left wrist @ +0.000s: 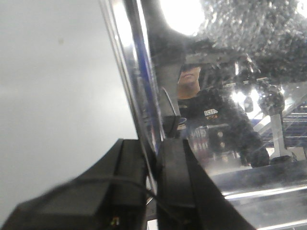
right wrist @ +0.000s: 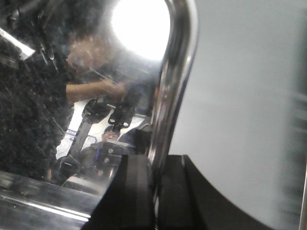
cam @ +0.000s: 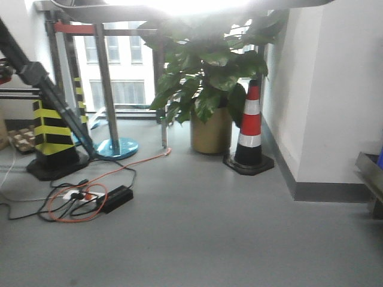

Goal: Stack silver trays without gaps
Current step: 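Drive the base around to the shelf holding the larger silver tray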

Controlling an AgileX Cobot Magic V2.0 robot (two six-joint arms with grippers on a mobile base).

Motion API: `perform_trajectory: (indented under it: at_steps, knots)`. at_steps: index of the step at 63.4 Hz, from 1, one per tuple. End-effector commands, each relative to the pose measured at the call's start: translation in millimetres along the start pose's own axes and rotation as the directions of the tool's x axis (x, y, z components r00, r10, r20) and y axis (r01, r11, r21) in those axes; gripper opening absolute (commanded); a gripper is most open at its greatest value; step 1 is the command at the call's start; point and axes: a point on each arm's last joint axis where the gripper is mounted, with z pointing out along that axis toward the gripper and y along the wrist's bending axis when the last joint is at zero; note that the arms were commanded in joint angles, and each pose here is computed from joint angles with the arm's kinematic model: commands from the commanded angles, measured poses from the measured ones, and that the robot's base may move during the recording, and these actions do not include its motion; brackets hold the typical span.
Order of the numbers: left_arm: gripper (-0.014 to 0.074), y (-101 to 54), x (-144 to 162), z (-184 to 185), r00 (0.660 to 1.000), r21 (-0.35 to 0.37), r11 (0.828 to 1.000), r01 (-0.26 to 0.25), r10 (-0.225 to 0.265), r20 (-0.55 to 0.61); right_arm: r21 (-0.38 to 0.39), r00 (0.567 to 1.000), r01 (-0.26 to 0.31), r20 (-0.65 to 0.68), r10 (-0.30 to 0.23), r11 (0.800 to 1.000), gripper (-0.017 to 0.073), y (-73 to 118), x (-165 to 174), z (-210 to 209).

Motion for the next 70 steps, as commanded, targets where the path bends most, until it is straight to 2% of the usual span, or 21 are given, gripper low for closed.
perform_trajectory:
  at_steps: [1,70]
  knots:
    - [-0.0047,-1.4,3.3,-21.6,1.000,0.052,0.999,-0.014,0.014,0.014,-0.091,0.993,0.013,0.117,-0.003,0.996,0.0060,5.0,-7.9,-19.8]
    - [-0.0047,-1.3,3.3,-21.6,1.000,0.050,0.999,-0.015,0.014,0.014,-0.091,0.993,0.013,0.117,-0.003,0.996,0.0060,5.0,-7.9,-19.8]
